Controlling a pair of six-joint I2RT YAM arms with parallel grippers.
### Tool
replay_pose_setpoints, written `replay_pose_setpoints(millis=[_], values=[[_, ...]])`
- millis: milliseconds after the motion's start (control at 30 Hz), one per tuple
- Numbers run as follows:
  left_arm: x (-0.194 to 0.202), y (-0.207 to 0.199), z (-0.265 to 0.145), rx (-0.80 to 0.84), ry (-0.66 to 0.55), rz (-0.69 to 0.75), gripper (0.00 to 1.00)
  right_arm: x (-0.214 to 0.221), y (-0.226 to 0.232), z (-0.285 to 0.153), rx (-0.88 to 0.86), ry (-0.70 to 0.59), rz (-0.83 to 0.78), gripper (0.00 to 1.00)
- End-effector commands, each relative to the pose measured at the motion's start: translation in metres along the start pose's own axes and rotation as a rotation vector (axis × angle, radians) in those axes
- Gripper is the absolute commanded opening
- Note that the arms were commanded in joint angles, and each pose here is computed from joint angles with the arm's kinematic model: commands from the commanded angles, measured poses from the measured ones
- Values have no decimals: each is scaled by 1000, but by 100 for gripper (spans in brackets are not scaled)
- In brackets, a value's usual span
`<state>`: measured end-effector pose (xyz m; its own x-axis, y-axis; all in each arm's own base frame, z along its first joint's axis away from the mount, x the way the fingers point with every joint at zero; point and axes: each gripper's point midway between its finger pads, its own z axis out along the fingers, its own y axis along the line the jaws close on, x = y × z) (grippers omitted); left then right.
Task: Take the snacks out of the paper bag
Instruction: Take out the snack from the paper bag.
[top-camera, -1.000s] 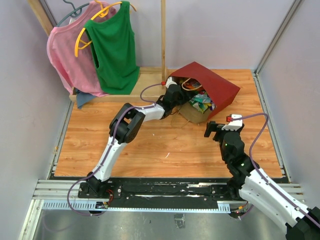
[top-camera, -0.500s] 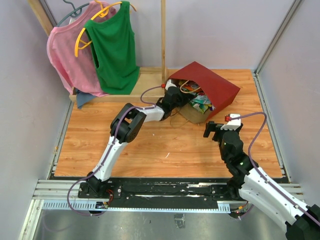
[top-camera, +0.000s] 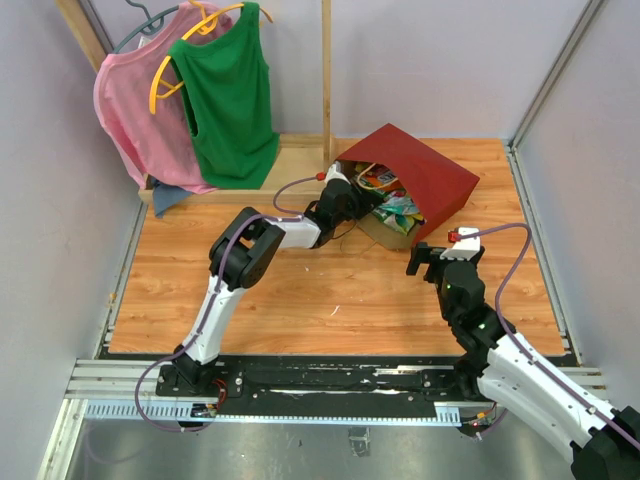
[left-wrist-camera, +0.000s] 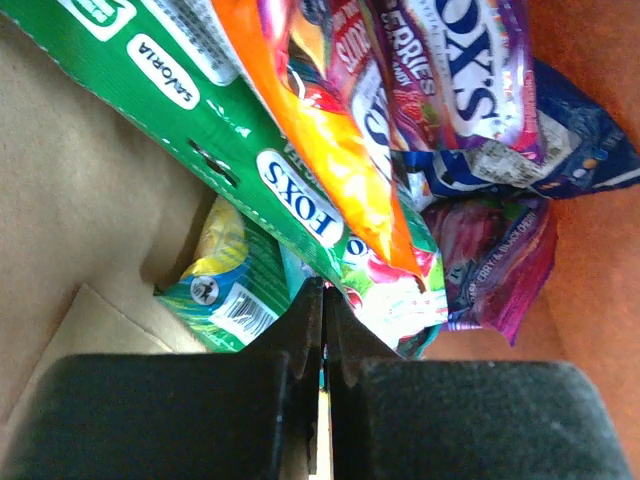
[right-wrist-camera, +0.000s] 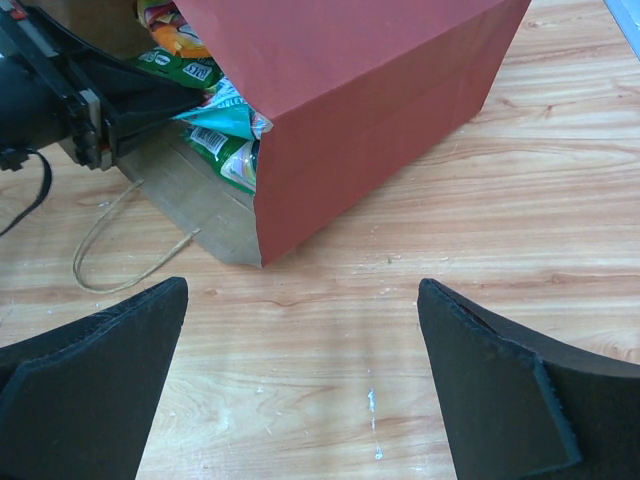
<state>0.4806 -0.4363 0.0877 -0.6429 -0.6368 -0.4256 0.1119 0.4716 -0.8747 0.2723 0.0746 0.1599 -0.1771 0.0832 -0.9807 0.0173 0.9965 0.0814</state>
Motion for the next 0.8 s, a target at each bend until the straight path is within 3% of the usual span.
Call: replay_pose_setpoints(millis=[0,767], values=[[-26,-67,-23,172,-13,35,0,-6,2,1,7,-17,6,100],[-96,-93,-137,343,-30,139,1,-2,3,3,8,1,4,100]])
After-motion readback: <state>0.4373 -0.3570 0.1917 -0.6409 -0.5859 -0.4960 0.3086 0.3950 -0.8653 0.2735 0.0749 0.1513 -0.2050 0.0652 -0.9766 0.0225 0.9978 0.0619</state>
